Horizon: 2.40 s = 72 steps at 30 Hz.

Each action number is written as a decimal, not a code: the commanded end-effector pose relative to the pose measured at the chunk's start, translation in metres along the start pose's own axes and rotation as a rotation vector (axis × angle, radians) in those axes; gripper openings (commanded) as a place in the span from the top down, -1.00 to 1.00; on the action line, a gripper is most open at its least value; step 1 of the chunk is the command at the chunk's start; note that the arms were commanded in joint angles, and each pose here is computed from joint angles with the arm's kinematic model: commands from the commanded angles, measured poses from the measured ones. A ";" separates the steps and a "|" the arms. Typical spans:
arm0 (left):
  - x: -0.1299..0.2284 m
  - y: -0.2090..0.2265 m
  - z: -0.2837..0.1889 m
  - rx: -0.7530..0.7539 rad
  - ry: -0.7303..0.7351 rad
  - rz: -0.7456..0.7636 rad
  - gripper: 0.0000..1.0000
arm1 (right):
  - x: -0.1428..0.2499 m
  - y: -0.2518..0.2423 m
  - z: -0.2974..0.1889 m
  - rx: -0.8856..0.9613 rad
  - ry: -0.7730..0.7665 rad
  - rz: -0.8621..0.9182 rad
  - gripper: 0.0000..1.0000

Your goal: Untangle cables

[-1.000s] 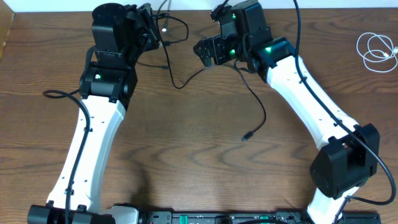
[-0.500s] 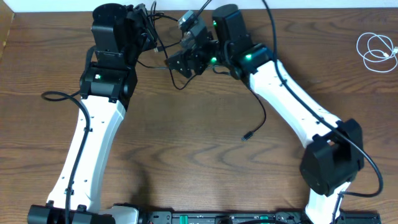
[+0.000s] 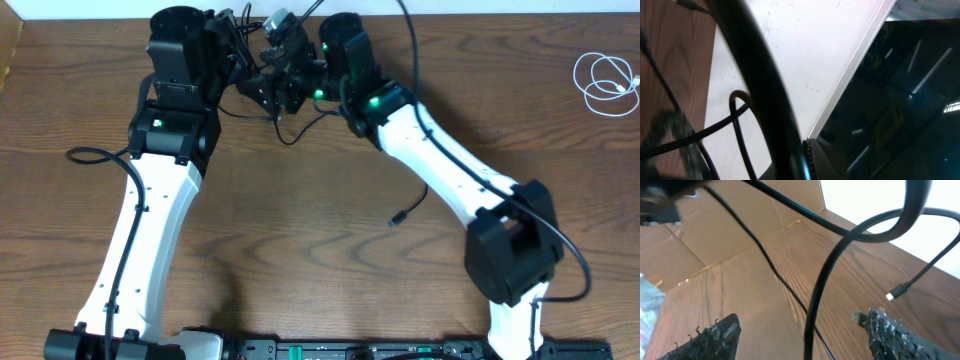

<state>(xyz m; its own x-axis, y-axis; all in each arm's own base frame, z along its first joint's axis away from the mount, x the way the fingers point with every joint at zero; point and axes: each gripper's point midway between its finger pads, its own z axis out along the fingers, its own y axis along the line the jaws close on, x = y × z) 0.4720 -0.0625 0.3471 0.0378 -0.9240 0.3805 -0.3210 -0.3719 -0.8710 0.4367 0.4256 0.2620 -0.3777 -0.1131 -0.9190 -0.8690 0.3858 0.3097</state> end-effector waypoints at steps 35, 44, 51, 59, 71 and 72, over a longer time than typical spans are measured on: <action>-0.103 0.047 -0.021 -0.400 -0.166 0.977 0.85 | 0.066 -0.201 -0.368 0.728 0.189 0.669 0.98; -0.071 0.074 -0.023 -0.426 0.128 1.169 0.85 | -0.004 -0.205 -0.451 0.865 0.002 0.562 0.98; -0.072 0.083 -0.027 -0.463 0.151 1.158 0.85 | -0.078 -0.188 -0.539 1.023 -0.170 0.417 0.98; -0.050 0.093 -0.026 -0.445 0.253 1.155 0.85 | -0.076 -0.209 -0.641 1.342 -0.218 0.334 0.98; 0.004 0.123 -0.021 -0.423 0.397 1.259 0.85 | -0.091 -0.218 -0.741 1.554 -0.362 0.191 0.98; 0.007 0.126 -0.019 -0.424 0.403 1.261 0.85 | -0.099 -0.215 -0.744 1.561 -0.376 0.164 0.98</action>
<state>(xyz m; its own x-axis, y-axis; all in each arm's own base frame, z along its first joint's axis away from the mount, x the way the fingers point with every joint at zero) 0.4085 -0.1043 0.2468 -0.7230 -0.5280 -0.4456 -0.2325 0.7933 -0.5628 0.4281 -0.3300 0.4365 -0.1942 0.1969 -0.9610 0.4128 0.9051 0.1020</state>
